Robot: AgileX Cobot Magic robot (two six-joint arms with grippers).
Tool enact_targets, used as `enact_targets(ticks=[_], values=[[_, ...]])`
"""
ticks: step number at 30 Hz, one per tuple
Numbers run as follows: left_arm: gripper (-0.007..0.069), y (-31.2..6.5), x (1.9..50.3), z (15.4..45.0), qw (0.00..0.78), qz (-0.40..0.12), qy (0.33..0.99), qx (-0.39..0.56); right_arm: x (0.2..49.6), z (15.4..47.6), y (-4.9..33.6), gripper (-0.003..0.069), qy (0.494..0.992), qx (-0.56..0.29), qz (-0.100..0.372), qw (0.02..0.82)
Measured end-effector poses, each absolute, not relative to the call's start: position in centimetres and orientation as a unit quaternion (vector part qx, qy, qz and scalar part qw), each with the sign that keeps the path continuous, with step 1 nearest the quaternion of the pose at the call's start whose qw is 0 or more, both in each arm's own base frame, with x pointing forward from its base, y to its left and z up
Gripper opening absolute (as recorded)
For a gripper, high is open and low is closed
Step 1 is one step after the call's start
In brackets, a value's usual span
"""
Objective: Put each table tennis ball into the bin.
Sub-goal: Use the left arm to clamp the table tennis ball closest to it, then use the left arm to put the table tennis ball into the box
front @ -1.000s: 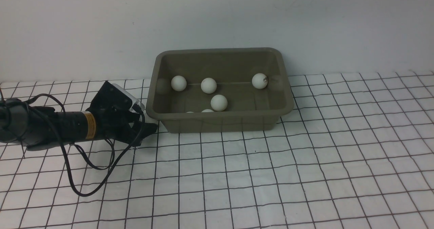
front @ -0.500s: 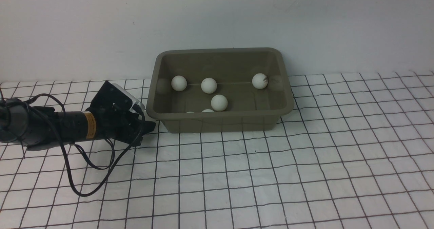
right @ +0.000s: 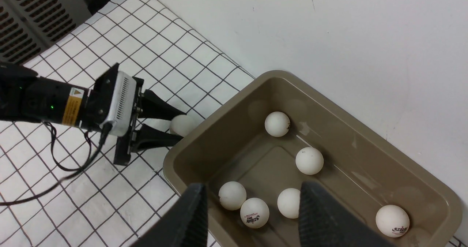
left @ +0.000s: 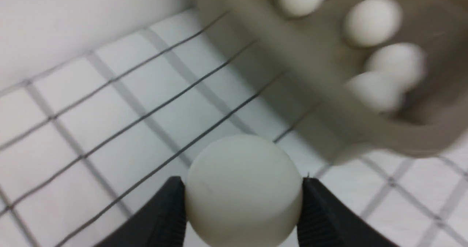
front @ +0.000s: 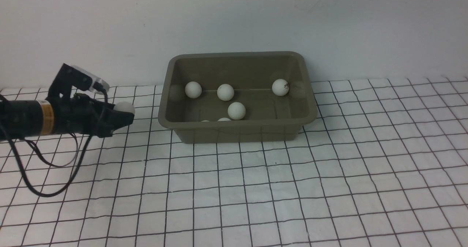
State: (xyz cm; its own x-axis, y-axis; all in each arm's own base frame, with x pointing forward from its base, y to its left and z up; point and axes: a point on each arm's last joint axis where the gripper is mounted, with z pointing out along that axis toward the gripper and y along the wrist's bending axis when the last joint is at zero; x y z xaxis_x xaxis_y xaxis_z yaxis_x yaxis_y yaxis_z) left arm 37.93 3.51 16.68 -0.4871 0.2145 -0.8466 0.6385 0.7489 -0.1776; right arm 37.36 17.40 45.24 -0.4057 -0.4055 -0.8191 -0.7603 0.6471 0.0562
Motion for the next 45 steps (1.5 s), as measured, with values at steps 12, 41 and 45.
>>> enact_targets(ticks=[12,41,45], values=[[0.0349,-7.7,36.3,23.9,0.458,-0.163,0.797,0.357,32.5,50.8,14.9,0.0134,0.782,-0.367,0.158,0.478],[0.0437,-11.8,40.1,20.1,0.435,-0.195,0.837,0.269,-5.9,46.7,-3.4,-0.0016,0.745,-0.086,0.059,0.659],[0.0426,-11.8,39.9,20.3,0.425,-0.206,0.843,0.259,-4.4,45.0,-3.3,-0.0016,0.769,-0.076,0.034,0.634]])
